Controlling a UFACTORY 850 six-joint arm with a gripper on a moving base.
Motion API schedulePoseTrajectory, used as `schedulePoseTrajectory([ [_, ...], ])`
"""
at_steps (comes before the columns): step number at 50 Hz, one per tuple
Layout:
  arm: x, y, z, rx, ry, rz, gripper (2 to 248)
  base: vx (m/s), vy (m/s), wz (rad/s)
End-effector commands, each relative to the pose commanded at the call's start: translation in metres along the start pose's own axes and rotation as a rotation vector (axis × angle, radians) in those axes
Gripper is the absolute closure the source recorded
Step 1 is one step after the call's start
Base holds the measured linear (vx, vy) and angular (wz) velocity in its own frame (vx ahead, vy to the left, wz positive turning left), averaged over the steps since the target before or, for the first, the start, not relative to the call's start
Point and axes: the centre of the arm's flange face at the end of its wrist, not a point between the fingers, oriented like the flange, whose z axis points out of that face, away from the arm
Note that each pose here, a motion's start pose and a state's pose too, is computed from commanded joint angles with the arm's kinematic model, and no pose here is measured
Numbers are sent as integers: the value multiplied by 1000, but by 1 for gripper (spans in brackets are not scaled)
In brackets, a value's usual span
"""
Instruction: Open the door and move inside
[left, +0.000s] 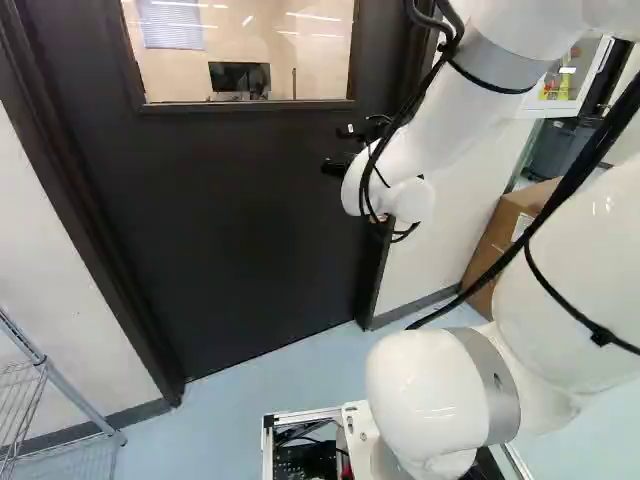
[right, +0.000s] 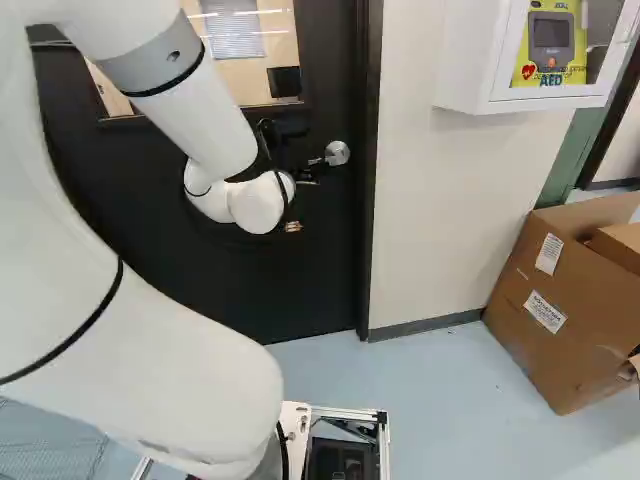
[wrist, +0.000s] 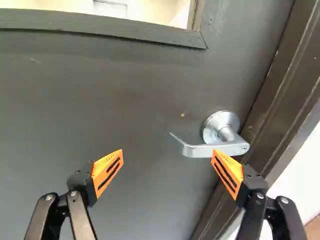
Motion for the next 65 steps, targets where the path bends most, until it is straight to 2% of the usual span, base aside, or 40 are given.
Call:
schedulePoseTrajectory([
  [28, 30, 14, 26, 96, 50, -139, 3, 0, 0, 0],
  [38, 38, 20, 38, 103, 61, -159, 3, 0, 0, 0],
  [47, 38, 21, 43, 103, 59, -160, 3, 0, 0, 0],
  [65, 21, 20, 46, 111, 21, -150, 3, 0, 0, 0],
])
